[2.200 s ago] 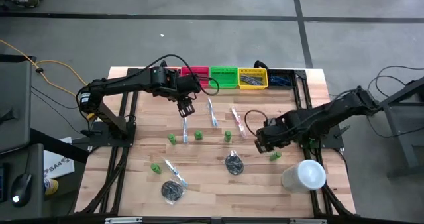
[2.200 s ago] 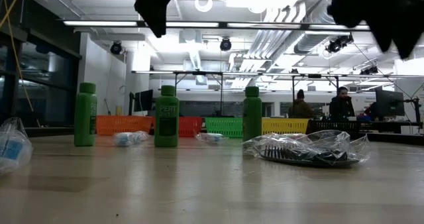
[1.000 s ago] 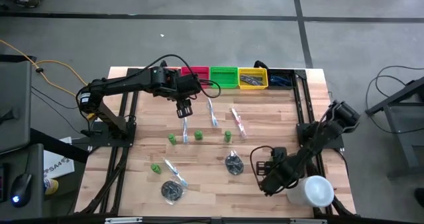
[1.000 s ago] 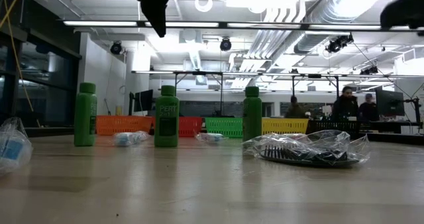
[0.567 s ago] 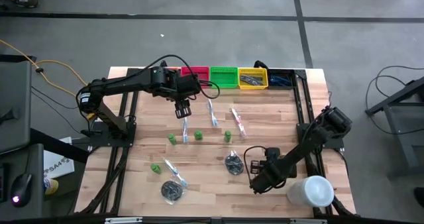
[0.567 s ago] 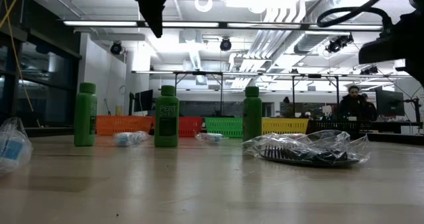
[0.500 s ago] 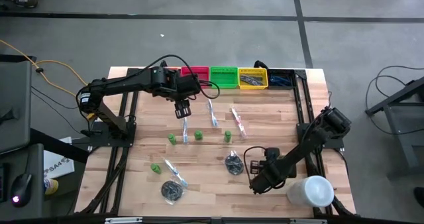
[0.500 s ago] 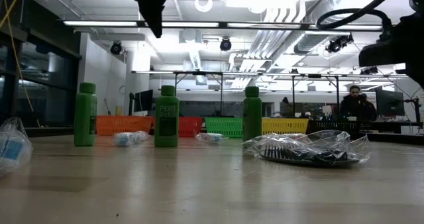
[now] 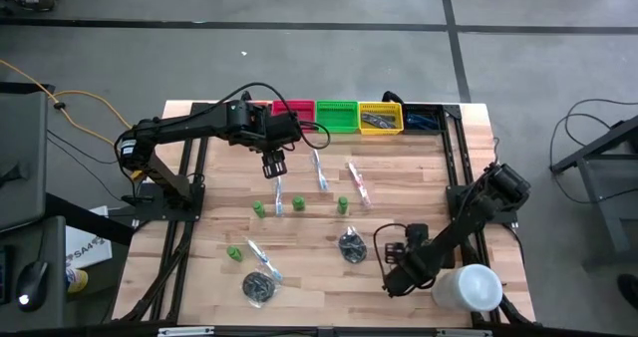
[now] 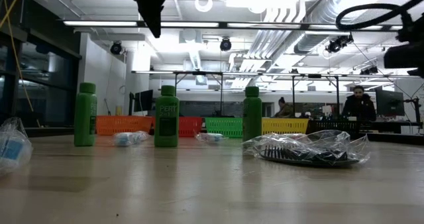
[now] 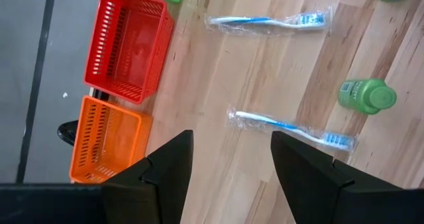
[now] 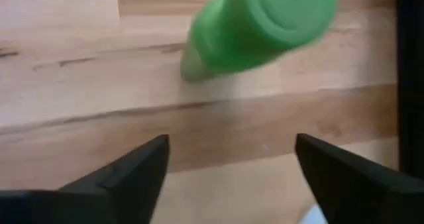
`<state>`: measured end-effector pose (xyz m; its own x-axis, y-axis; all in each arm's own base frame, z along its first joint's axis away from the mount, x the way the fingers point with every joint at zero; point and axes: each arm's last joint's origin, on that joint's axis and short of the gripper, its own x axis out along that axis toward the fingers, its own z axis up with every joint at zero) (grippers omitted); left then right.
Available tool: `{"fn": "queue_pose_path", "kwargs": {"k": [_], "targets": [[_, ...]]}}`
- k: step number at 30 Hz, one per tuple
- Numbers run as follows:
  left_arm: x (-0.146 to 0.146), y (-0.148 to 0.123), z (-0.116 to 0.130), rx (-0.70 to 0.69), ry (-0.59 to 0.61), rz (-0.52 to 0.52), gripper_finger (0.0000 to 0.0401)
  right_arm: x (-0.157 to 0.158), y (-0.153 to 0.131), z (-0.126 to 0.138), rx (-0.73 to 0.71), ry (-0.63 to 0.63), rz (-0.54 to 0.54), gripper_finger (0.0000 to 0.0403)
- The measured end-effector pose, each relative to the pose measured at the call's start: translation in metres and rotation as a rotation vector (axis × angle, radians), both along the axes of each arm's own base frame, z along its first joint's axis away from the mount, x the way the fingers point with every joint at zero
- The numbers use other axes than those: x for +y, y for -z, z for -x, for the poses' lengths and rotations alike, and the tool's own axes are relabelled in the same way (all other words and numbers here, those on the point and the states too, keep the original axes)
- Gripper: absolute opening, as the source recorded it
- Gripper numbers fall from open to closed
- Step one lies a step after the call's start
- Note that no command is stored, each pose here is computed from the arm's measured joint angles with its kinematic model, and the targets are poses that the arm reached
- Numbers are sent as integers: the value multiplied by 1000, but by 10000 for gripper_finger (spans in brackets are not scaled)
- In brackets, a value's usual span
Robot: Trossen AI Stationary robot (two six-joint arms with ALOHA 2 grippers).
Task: Pick & Place Travel size toiletries
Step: Put the green shampoo into the green bin
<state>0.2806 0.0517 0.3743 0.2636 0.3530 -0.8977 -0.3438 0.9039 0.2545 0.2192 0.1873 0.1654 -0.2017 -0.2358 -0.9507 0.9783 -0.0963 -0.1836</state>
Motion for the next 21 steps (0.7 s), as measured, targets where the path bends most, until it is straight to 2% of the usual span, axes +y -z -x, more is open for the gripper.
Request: {"fn": "queue_pose_path", "kwargs": {"k": [4, 7, 10, 16, 21], "targets": [[0, 0, 0, -1, 0, 0, 202, -4, 11, 2, -7, -29, 69, 378], [0, 0, 0, -1, -2, 0, 202, -7, 21, 7, 13, -50, 120, 396], [0, 0, 0, -3, -6, 2, 202, -11, 29, 11, 28, -65, 154, 392], [0, 0, 0, -6, -17, 5, 202, -15, 38, 10, -63, -126, 218, 372], [0, 0, 0, -7, -24, 8, 202, -21, 46, 15, -86, -144, 258, 356]]}}
